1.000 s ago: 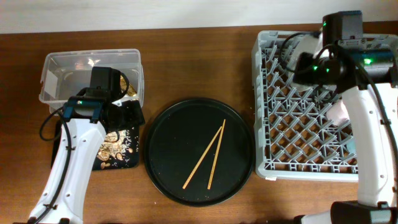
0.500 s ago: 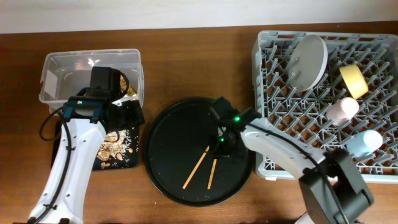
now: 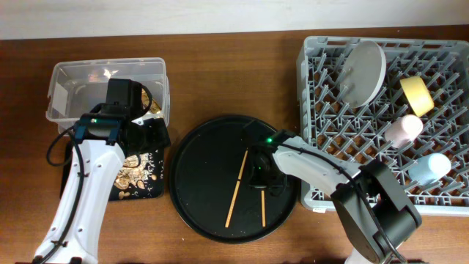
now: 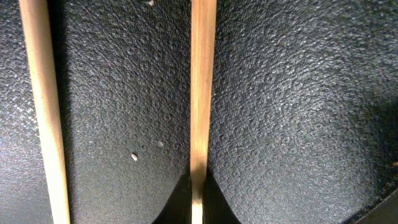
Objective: Sort waste into correct bins and load items into the dishwasher rack
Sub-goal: 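Pick one chopstick with the right gripper and drop it in the rack, then pick the second chopstick with the right gripper and place it in the rack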
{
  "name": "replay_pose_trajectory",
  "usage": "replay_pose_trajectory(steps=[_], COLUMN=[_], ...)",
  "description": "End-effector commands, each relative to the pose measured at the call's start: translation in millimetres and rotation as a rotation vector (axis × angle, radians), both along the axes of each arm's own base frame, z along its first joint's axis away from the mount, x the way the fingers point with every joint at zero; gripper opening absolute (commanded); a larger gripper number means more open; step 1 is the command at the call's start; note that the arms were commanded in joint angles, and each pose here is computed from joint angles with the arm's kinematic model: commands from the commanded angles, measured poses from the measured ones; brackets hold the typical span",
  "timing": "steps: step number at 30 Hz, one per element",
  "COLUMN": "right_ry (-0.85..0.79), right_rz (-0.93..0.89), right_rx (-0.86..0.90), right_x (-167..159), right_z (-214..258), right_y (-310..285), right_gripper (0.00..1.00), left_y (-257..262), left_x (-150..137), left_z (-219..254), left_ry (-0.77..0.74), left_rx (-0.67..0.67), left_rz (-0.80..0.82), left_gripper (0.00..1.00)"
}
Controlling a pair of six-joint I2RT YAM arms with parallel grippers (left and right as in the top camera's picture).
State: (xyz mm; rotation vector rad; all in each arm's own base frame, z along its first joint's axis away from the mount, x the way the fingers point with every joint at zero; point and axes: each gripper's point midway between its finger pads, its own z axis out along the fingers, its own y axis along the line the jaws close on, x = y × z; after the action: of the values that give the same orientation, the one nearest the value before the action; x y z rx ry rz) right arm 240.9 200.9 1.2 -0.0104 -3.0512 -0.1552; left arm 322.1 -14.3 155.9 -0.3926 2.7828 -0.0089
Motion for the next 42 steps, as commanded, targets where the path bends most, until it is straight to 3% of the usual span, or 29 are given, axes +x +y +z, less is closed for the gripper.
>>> replay_pose_trajectory(steps=[1, 6, 8, 12, 18, 20, 22, 23, 24, 29, 34, 36, 42], right_ry=[-0.017, -0.301, -0.347, -0.274, -0.157, -0.168, -0.182, -0.193, -0.209, -0.388, -0.275, -0.193, -0.045], right_rz=[-0.004, 0.043, 0.055, -0.057, -0.016, -0.017, -0.017, -0.018, -0.019, 0.055, 0.109, 0.131, 0.139], right_rx=[-0.016, 0.004, -0.002, -0.056, -0.076, -0.071, -0.067, -0.063, -0.061, 0.125, 0.162, 0.154, 0.048], right_x=[11, 65, 73, 79, 90, 96, 99, 100, 101, 109, 82, 63, 24], right_z=[23, 148, 170, 153, 95, 91, 97, 108, 118, 194, 161, 126, 52], right_y=[-6, -51, -77, -139, -147, -146, -145, -145, -144, -95, -29, 8, 64], right_gripper=[0.04, 0.04, 0.04, 0.04, 0.05, 0.15, 0.2, 0.31, 0.34, 0.37, 0.41, 0.49, 0.49], left_y=[3, 3, 3, 3, 3, 3, 3, 3, 3, 3, 3, 3, 3], left_x=[-3, -3, -3, -3, -3, -3, -3, -3, -3, -3, -3, -3, -3], left_z=[2, 2, 2, 2, 2, 2, 2, 2, 2, 2, 2, 2, 2], left_ry=[-0.003, 0.0, 0.0, -0.001, -0.001, -0.001, -0.001, -0.001, -0.001, 0.0, 0.0, 0.0, 0.0], left_rx=[0.008, 0.009, 0.009, 0.008, 0.008, 0.008, 0.008, 0.008, 0.008, 0.008, 0.008, 0.008, 0.008], left_rz=[0.013, 0.013, 0.013, 0.013, 0.013, 0.013, 0.013, 0.012, 0.012, 0.013, 0.013, 0.012, 0.013], left_gripper=[0.87, 0.87, 0.87, 0.87, 0.87, 0.87, 0.87, 0.87, 0.87, 0.87, 0.87, 0.87, 0.87])
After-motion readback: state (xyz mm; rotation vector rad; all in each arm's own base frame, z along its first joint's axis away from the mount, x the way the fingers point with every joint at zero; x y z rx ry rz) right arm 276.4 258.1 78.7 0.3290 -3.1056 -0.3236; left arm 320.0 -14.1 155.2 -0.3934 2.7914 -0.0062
